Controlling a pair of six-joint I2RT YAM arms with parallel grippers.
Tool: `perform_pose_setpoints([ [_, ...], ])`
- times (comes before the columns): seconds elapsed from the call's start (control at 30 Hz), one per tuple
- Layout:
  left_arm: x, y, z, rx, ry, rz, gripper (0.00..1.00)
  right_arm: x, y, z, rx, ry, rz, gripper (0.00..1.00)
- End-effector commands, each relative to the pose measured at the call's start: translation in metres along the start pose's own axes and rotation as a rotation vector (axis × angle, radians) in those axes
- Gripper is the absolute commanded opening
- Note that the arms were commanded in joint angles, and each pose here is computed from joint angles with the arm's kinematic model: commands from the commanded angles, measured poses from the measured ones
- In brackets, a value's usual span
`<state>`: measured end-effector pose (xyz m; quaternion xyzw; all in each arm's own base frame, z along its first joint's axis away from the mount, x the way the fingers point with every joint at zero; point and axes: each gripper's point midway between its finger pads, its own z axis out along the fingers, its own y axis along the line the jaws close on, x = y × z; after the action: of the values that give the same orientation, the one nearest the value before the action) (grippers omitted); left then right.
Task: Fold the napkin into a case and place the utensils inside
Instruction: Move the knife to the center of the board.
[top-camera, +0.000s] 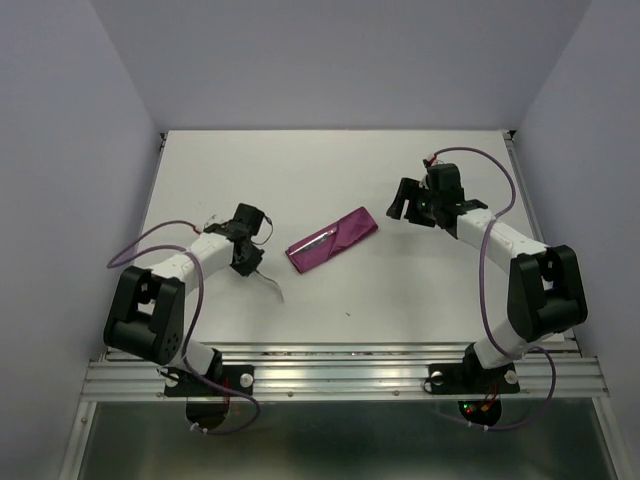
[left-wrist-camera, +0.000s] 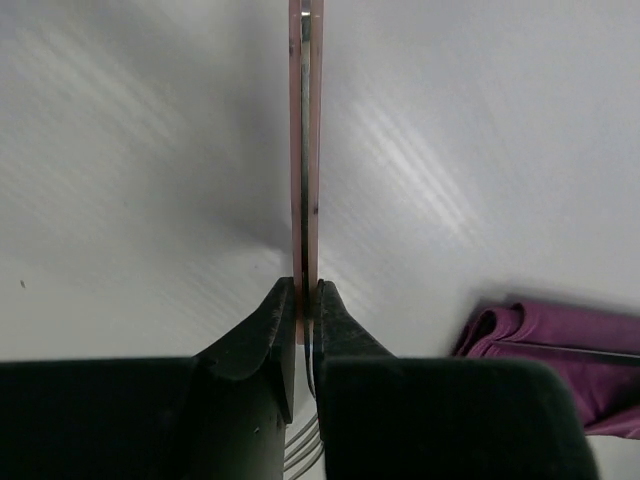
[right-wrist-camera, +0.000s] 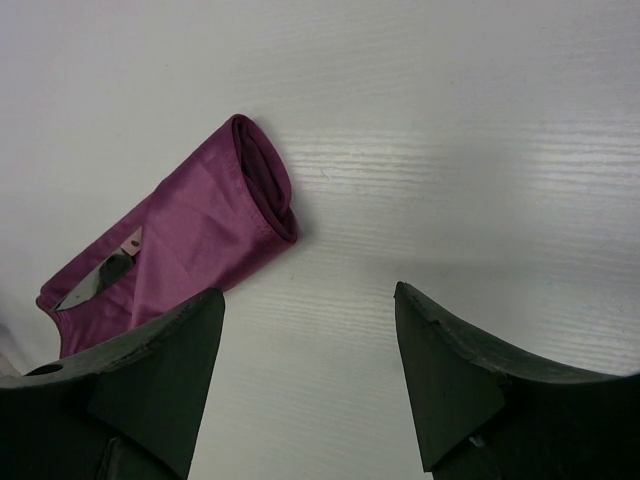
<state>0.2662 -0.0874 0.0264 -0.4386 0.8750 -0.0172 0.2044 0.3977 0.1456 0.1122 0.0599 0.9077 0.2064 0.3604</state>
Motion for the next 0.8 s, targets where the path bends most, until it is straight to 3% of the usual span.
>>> perform_pose_setpoints([
  [0.0, -0.06, -0.028, -0.019, -0.016, -0.207, 0.173, 0.0, -0.018, 0.008, -0.005, -0.024, -0.046, -0.006, 0.74],
  [0.07, -0.083, -0.049, -0.023, -0.045, -0.264, 0.29, 0.0, -0.018, 0.009, -0.006, -0.024, -0.049, -0.005, 0.74],
  [0.1, -0.09, -0.057, -0.018, -0.085, -0.264, 0.425, 0.0, -0.018, 0.009, -0.007, -0.024, -0.049, -0.005, 0.74],
  [0.23, -0.106, -0.052, -0.004, -0.288, -0.281, 0.651, 0.0, -0.016, 0.008, -0.006, -0.024, -0.044, -0.001, 0.74],
  [0.43, -0.112, -0.047, 0.002, -0.494, -0.337, 0.813, 0.0, -0.015, 0.008, -0.005, -0.025, -0.039, -0.002, 0.74],
  [0.47, -0.111, -0.049, 0.003, -0.503, -0.333, 0.825, 0.04, -0.014, 0.008, -0.005, -0.025, -0.035, 0.0, 0.74],
  [0.5, -0.108, -0.054, 0.003, -0.5, -0.333, 0.838, 0.25, -0.014, 0.008, -0.004, -0.025, -0.037, -0.002, 0.74],
  [0.53, -0.105, -0.062, 0.003, -0.482, -0.331, 0.843, 0.6, -0.014, 0.008, -0.004, -0.026, -0.035, 0.0, 0.74],
  [0.63, -0.099, -0.093, -0.008, -0.361, -0.329, 0.828, 0.82, -0.014, 0.008, -0.004, -0.026, -0.035, 0.0, 0.74],
  [0.77, -0.106, -0.123, -0.034, -0.204, -0.346, 0.763, 0.84, -0.012, 0.006, -0.003, -0.021, -0.031, 0.0, 0.74],
])
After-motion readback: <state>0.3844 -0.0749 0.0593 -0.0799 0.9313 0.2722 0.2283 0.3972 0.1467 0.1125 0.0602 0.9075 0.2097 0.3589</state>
